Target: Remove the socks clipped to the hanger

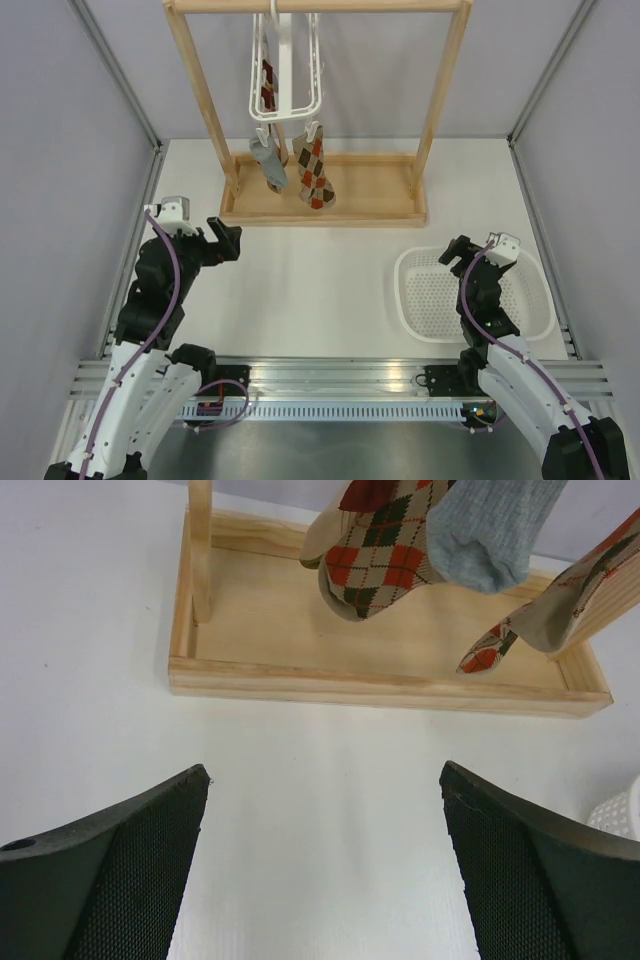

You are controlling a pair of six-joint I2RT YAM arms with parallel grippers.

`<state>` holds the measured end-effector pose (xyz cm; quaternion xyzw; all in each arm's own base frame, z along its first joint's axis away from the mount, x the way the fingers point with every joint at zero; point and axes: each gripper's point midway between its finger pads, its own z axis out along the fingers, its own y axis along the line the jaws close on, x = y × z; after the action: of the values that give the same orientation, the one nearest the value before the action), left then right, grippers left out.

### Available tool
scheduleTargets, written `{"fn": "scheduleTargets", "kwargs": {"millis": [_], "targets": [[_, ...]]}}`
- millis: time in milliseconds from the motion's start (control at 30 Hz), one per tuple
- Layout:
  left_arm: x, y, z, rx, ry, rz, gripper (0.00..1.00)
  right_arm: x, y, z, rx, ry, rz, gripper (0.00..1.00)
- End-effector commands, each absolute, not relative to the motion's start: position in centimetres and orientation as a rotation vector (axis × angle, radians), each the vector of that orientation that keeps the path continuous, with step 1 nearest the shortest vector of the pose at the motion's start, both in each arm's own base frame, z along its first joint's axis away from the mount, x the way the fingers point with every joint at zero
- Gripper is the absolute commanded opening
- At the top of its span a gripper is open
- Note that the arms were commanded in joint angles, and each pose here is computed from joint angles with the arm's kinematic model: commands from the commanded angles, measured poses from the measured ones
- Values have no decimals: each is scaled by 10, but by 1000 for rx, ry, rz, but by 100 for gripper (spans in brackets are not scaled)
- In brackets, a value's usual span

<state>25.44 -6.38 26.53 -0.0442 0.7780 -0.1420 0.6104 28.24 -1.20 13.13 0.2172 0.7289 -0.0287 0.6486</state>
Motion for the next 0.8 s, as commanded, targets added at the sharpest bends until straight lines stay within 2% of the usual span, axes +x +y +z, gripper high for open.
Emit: {"fn": "scheduleTargets", "kwargs": {"millis": [0, 533, 767], "targets": [[252, -62, 271, -125, 1776, -337, 100, 286, -11, 147, 507, 1612, -43, 90], [253, -71, 269, -75, 1782, -370, 100, 287, -10, 147, 500, 1615, -38, 90], [247, -130, 293, 202, 1663, -665, 100, 287, -9, 147, 500, 1615, -35, 90]]}}
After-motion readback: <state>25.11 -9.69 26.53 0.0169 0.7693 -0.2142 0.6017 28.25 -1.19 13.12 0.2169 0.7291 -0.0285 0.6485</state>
